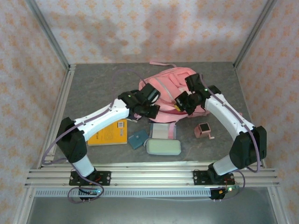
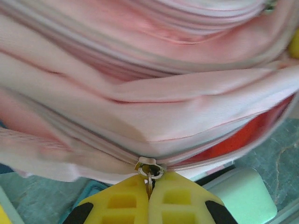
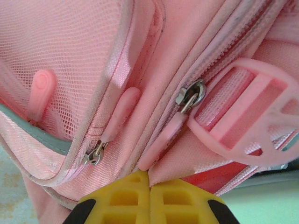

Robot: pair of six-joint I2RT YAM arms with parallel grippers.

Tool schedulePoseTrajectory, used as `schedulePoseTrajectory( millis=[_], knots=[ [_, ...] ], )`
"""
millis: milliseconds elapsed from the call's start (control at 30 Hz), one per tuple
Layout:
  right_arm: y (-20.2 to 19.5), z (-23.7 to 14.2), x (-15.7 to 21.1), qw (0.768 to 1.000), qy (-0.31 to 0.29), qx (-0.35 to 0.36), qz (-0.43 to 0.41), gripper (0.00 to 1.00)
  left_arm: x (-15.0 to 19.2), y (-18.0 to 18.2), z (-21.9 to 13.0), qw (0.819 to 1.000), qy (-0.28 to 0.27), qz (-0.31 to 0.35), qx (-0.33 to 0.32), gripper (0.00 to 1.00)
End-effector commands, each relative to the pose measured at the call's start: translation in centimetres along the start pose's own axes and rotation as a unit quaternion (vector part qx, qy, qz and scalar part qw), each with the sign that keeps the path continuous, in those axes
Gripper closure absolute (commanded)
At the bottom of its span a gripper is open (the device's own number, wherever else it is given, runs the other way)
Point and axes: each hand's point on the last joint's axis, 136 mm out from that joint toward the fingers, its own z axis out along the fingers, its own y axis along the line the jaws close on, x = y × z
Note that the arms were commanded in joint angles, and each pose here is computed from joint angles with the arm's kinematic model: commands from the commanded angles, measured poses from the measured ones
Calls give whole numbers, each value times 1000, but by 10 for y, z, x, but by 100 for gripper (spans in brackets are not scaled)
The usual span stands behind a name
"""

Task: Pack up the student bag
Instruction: Unzip the student bag at the top-center of the table.

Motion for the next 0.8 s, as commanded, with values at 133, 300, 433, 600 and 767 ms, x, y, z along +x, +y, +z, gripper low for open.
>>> schedulePoseTrajectory(
  millis=[133,300,433,600,767],
  knots=[
    [3,-34,-44,993,-73,11,-92,100,15,58,-11,998,21,-28,-52,100],
    [-5,-39,-49,991,-63,16,-121,100,12,77,-9,997,16,-51,-62,100],
    [-5,-41,-59,989,-64,8,-133,100,11,80,-4,996,19,-60,-57,100],
    [8,-41,-80,987,-85,17,-135,100,10,50,1,998,18,-62,-5,100],
    [14,-50,-93,988,-103,43,-108,39,4,-10,1,997,1,-54,57,100]
  ],
)
